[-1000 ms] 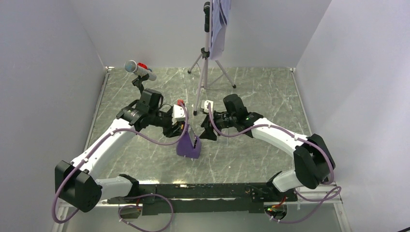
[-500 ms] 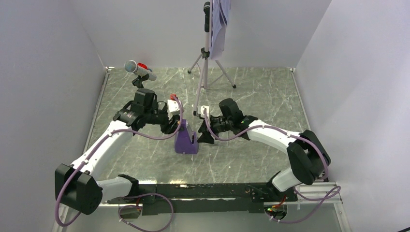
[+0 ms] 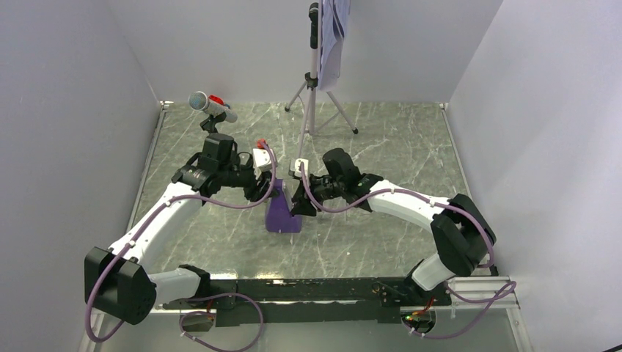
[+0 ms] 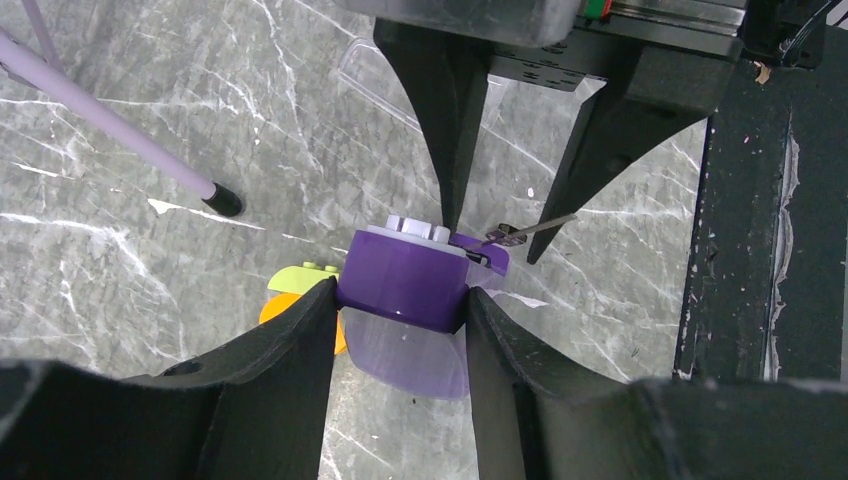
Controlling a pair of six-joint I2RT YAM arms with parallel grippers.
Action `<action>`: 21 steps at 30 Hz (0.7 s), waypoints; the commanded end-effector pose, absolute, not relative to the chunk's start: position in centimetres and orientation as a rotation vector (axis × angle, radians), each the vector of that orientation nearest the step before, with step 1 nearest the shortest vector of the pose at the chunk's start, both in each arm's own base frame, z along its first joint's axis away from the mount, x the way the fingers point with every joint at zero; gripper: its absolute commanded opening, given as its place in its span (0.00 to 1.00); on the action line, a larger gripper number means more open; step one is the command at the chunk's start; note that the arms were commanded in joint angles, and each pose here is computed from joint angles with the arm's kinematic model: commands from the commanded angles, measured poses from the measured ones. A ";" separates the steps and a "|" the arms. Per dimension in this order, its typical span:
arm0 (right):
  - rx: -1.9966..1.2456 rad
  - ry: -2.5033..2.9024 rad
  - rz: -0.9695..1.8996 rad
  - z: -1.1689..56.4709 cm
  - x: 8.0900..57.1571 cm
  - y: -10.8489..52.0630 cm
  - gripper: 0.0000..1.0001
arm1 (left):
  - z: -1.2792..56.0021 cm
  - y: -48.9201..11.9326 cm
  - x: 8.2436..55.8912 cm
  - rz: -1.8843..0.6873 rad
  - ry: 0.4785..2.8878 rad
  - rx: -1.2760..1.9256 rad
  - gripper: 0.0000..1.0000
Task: Pack up the instrument practice props
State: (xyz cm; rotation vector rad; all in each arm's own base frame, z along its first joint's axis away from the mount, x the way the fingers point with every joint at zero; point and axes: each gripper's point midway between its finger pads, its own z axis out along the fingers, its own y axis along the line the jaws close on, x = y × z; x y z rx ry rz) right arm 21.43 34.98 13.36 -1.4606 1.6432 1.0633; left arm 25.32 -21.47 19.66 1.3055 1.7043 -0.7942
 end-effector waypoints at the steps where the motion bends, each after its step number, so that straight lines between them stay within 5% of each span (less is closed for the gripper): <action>1: -1.422 1.583 1.018 15.6 23.1 36.0 0.46 | 18.1 -21.0 24.8 -0.825 1.792 1.287 0.01; 21: -1.423 1.576 0.905 15.7 24.3 35.0 0.32 | 18.4 -21.0 24.6 -0.829 1.780 1.305 0.01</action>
